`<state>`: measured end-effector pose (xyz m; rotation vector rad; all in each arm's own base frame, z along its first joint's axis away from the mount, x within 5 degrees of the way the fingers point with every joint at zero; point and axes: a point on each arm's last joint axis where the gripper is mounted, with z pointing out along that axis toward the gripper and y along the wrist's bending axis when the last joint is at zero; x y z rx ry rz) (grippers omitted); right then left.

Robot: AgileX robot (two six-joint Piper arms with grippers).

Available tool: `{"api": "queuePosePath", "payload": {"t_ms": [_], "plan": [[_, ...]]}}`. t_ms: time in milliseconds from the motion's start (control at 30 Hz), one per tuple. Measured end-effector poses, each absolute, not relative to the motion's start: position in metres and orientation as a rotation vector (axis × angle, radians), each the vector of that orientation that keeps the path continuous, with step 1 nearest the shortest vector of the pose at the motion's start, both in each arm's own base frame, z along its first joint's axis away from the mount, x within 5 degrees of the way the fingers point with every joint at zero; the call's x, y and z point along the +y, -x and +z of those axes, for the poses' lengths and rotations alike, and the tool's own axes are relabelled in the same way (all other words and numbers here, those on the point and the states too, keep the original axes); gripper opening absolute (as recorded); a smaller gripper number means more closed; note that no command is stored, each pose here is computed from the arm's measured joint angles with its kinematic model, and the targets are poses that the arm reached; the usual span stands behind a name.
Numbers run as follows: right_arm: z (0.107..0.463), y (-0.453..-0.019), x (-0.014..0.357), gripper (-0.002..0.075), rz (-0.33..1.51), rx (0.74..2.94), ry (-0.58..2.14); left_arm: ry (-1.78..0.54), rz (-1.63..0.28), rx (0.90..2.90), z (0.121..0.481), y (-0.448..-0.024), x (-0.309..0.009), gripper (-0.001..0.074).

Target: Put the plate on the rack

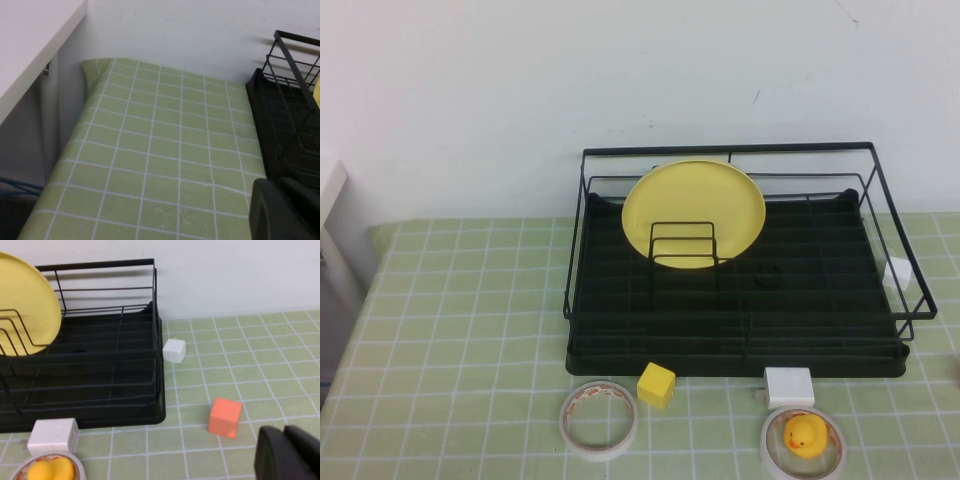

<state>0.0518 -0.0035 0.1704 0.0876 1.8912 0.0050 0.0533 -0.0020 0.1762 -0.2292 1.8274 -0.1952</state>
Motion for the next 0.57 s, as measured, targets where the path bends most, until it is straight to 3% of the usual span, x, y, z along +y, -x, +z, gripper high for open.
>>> {"api": "queuePosePath", "payload": {"t_ms": [567], "plan": [[0.1704,-0.0518,-0.0035,0.001,0.005,1.891,-0.088,0.227,-0.192,1.828,0.1766,-0.0532,-0.0019,-0.0001]]}}
